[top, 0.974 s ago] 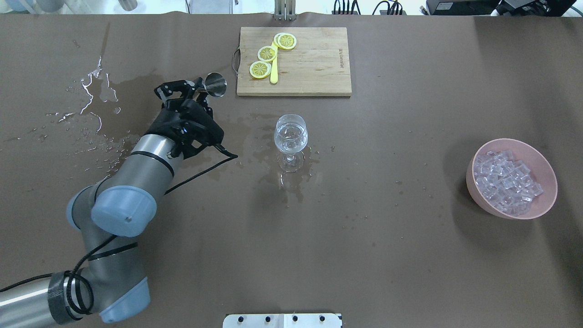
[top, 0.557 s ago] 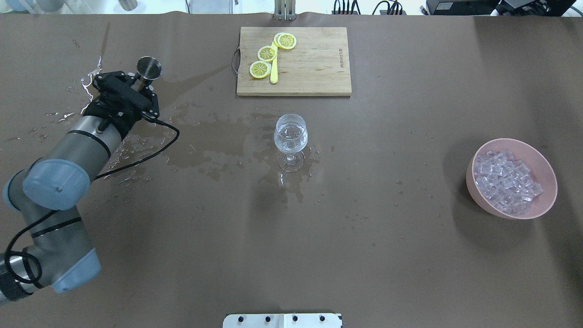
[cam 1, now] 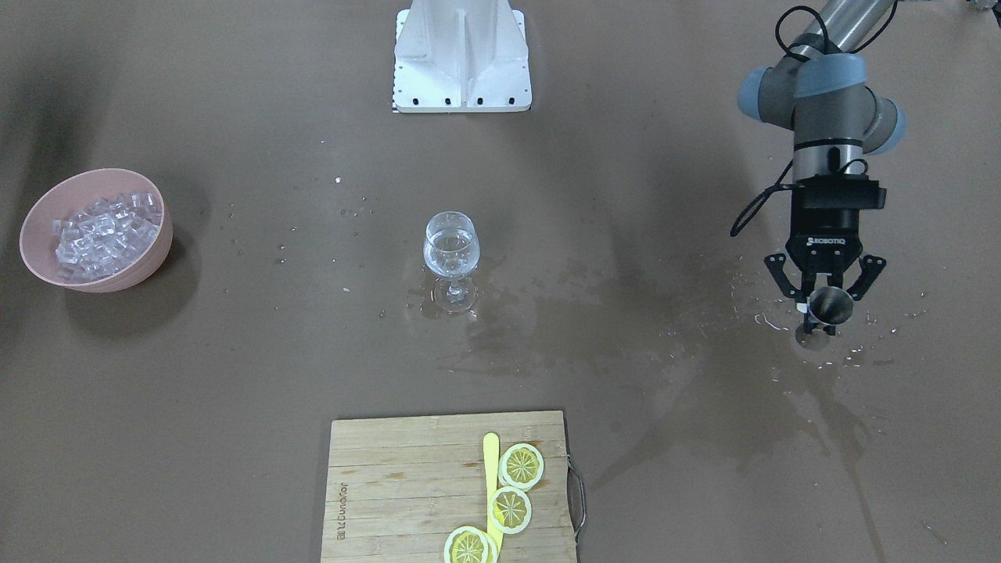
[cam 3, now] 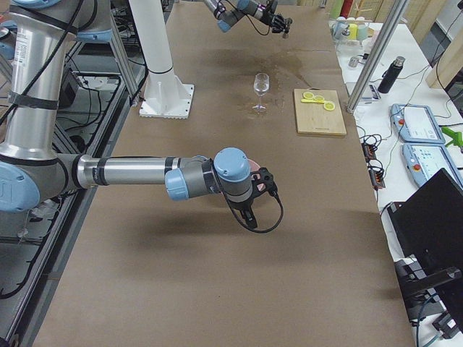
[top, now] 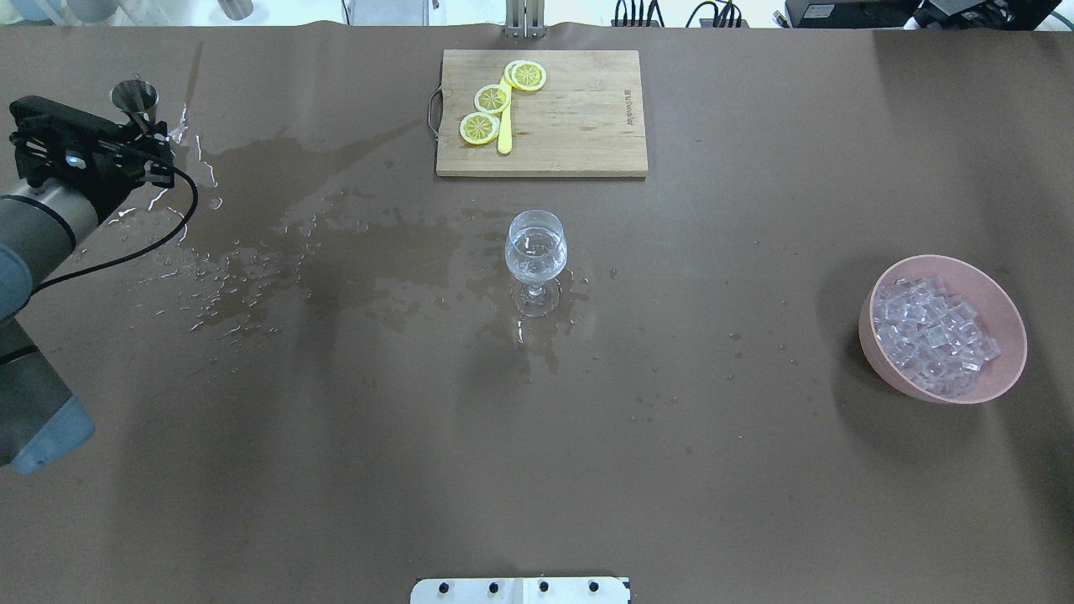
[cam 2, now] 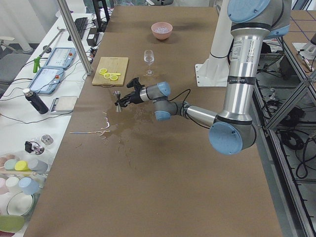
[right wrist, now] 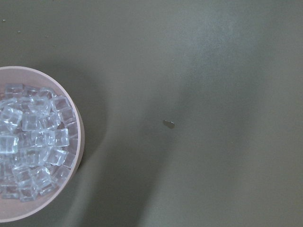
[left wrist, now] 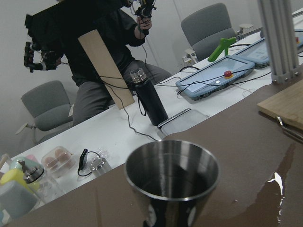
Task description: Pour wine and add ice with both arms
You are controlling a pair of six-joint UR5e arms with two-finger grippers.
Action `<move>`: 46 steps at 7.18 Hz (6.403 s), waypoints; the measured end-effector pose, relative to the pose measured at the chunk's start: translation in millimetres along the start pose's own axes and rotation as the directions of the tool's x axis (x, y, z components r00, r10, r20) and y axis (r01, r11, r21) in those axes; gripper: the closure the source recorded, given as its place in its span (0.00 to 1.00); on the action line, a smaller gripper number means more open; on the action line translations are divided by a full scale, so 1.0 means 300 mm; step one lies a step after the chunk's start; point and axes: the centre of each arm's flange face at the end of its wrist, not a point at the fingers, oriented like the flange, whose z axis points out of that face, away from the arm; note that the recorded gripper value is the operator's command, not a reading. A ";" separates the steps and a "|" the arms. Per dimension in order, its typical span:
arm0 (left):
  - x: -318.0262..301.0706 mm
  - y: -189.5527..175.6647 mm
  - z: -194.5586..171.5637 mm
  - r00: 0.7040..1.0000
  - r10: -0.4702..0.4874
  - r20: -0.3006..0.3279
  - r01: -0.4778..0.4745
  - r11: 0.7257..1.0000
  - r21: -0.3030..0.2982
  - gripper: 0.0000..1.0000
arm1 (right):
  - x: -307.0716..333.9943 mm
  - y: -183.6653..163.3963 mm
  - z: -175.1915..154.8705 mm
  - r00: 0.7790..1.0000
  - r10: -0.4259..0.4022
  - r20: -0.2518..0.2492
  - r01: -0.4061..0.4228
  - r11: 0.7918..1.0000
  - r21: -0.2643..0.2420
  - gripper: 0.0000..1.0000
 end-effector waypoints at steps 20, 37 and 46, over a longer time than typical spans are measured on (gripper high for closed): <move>-0.312 0.391 0.275 0.876 -0.437 0.203 0.458 0.887 -0.066 0.56 | -0.029 -0.021 -0.042 0.999 -0.021 -0.025 0.021 1.000 0.022 0.00; -0.655 -0.083 -0.147 0.827 -0.561 -0.044 0.372 0.604 -0.705 0.01 | -0.210 -0.116 0.011 0.983 0.173 0.064 -0.173 0.985 -0.014 0.00; -0.944 -0.039 -0.229 0.940 -0.339 -0.038 0.187 0.605 -0.774 0.01 | -0.719 -0.274 0.420 0.993 0.117 0.002 -0.114 0.972 -0.205 0.12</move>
